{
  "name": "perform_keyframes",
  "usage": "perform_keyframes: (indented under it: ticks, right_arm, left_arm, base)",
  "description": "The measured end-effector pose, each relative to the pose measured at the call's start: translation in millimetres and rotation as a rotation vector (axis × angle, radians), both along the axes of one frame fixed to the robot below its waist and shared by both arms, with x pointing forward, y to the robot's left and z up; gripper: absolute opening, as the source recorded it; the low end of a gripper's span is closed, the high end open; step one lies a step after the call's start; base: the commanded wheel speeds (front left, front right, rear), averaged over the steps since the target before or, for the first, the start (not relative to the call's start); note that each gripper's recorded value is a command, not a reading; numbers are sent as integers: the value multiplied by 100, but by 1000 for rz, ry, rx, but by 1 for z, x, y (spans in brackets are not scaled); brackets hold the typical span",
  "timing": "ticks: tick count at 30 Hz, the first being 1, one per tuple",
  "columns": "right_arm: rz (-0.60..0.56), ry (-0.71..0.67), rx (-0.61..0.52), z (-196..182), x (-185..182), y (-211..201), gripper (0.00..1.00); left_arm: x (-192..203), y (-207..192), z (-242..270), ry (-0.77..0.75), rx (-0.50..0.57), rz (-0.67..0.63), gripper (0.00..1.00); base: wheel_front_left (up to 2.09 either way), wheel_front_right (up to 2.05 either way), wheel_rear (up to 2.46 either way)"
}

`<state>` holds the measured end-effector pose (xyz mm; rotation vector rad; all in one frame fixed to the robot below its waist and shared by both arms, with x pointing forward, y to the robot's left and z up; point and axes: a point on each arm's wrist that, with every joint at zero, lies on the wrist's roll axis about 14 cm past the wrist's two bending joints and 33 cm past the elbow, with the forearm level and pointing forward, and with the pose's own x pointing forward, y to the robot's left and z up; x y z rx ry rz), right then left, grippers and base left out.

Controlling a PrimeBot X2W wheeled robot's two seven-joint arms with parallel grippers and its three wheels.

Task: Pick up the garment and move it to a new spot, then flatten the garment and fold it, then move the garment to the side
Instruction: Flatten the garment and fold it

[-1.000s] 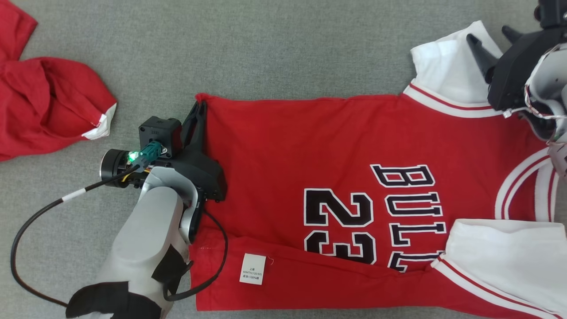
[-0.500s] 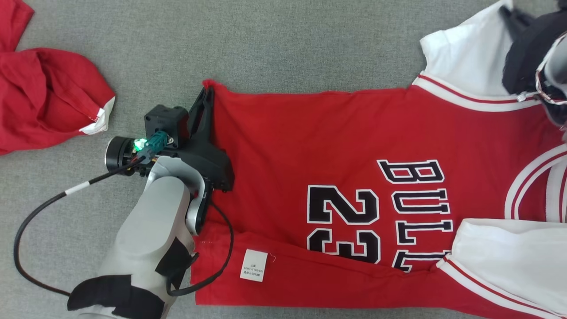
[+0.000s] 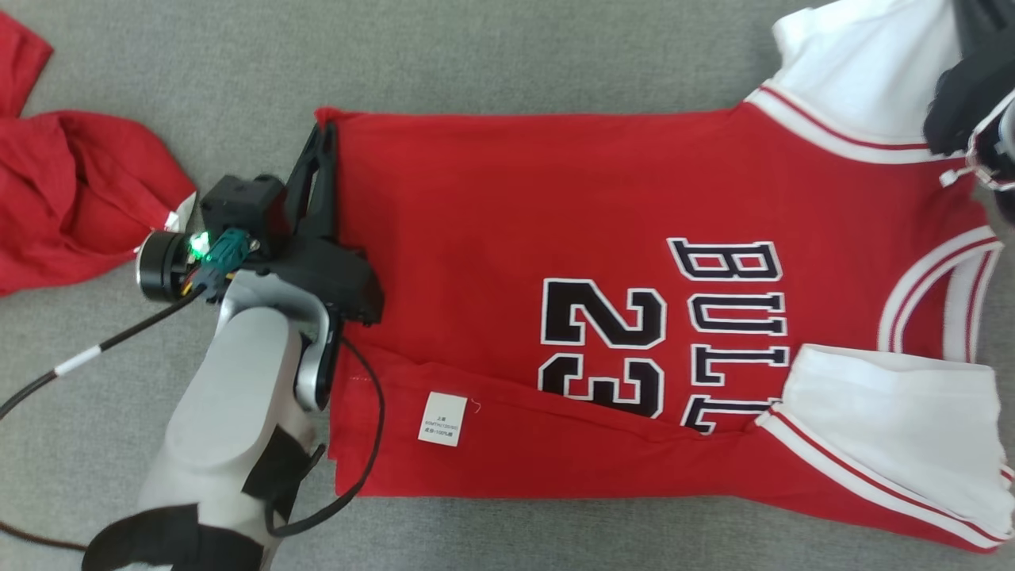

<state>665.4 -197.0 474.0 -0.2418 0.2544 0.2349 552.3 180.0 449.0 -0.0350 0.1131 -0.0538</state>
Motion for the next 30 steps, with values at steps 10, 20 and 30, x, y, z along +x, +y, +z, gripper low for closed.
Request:
perform_keyframes:
  ticks: [10,20,30]
  right_arm:
    - [-42,-81,75,14,-46,-30,0]
    - [-34,-111,189,20,-111,-40,0]
    - [-77,-111,307,13,-179,-45,0]
  left_arm:
    - [-20,2,-2,0,-8,1,0]
    - [-46,-2,5,-22,-34,1,0]
    - [-84,-2,8,-31,-58,7,0]
  base:
    - [0,0,0]
    - [0,0,0]
    - [0,0,0]
